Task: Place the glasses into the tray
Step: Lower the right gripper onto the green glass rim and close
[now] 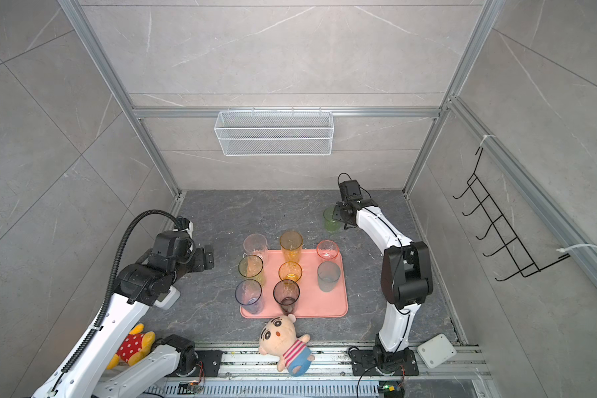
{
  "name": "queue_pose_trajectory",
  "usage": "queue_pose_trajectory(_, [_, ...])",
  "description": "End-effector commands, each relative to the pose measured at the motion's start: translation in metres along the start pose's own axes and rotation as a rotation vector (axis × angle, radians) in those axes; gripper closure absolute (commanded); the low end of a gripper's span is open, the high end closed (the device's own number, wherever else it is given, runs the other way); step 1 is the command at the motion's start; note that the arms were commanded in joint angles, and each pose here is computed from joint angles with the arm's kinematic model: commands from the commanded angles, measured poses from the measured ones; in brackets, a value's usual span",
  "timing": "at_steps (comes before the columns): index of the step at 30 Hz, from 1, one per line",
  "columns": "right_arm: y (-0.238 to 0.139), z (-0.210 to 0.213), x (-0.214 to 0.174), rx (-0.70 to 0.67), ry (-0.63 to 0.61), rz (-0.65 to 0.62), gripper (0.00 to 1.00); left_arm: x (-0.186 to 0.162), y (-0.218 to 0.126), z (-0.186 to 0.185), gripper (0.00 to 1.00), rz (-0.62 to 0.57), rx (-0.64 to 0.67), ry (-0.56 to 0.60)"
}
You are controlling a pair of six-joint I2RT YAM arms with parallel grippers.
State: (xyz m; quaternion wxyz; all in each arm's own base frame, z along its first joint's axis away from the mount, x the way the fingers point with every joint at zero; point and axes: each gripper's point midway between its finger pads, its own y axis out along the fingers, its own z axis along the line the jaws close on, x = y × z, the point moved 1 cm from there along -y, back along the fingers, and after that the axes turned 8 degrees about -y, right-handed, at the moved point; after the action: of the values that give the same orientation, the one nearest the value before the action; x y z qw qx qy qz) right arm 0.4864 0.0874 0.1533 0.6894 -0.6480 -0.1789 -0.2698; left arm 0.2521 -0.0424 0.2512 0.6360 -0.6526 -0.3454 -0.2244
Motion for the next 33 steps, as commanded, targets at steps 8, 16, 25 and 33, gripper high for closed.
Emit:
queue_pose_trajectory(8, [0.026, 0.001, 0.008, 0.004, 0.018, 0.027, 0.48, 0.01, -0.004, 0.006, 0.0, -0.046, 0.022, -0.029])
queue_pose_trajectory(16, [0.041, 0.002, 0.008, 0.004, 0.018, 0.052, 0.49, 0.01, -0.002, 0.009, 0.0, -0.045, 0.036, -0.035])
queue_pose_trajectory(25, [0.053, 0.002, 0.006, 0.009, 0.022, 0.078, 0.51, 0.01, -0.001, 0.01, 0.0, -0.04, 0.04, -0.041])
queue_pose_trajectory(33, [0.064, 0.0, 0.001, 0.007, 0.023, 0.101, 0.54, 0.01, 0.0, 0.011, 0.0, -0.038, 0.039, -0.045])
